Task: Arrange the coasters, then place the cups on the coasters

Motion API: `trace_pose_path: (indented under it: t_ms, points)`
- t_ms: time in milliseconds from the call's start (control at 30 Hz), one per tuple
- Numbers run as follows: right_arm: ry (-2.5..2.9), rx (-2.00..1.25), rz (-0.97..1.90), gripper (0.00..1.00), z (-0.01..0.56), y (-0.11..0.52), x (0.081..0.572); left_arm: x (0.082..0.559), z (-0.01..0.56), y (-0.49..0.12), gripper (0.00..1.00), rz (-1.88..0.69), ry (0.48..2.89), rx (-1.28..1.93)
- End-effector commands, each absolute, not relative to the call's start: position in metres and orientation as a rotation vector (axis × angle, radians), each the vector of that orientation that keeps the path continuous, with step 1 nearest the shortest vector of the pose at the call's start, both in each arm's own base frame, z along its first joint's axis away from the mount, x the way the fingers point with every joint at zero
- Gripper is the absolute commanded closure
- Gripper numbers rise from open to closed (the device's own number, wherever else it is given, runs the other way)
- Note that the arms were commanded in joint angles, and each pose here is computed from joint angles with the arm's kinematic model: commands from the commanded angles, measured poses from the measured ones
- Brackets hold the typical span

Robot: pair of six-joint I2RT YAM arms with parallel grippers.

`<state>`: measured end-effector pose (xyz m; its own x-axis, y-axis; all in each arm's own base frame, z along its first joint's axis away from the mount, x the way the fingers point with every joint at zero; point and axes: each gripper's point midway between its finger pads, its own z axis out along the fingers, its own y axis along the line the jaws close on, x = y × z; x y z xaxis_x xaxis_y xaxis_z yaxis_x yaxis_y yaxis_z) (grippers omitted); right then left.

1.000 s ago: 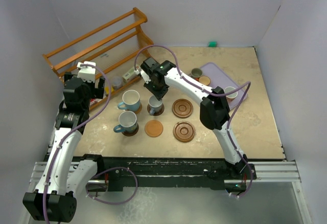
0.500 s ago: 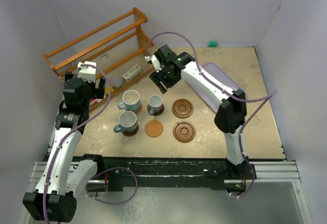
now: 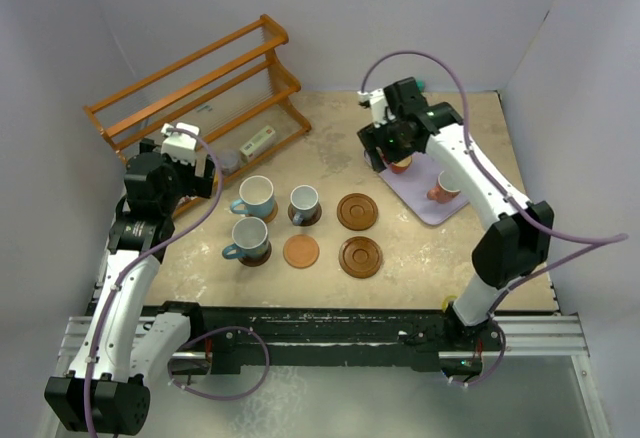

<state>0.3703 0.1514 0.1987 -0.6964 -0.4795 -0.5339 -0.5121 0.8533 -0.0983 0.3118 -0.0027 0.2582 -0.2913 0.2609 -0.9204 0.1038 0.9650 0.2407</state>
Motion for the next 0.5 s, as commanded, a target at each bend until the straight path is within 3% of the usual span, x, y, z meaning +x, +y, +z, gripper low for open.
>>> trace_pose_path:
  t_ms: [0,467]
  points:
    - [2.4,-0.623,0.05,0.28,0.218,0.108,0.377,0.309,0.267,-0.016,0.02,0.088,1.817,0.324]
    - [2.523,-0.355,-0.054,0.31,0.185,-0.011,0.388,0.304,0.261,-0.029,0.02,0.019,1.814,0.395]
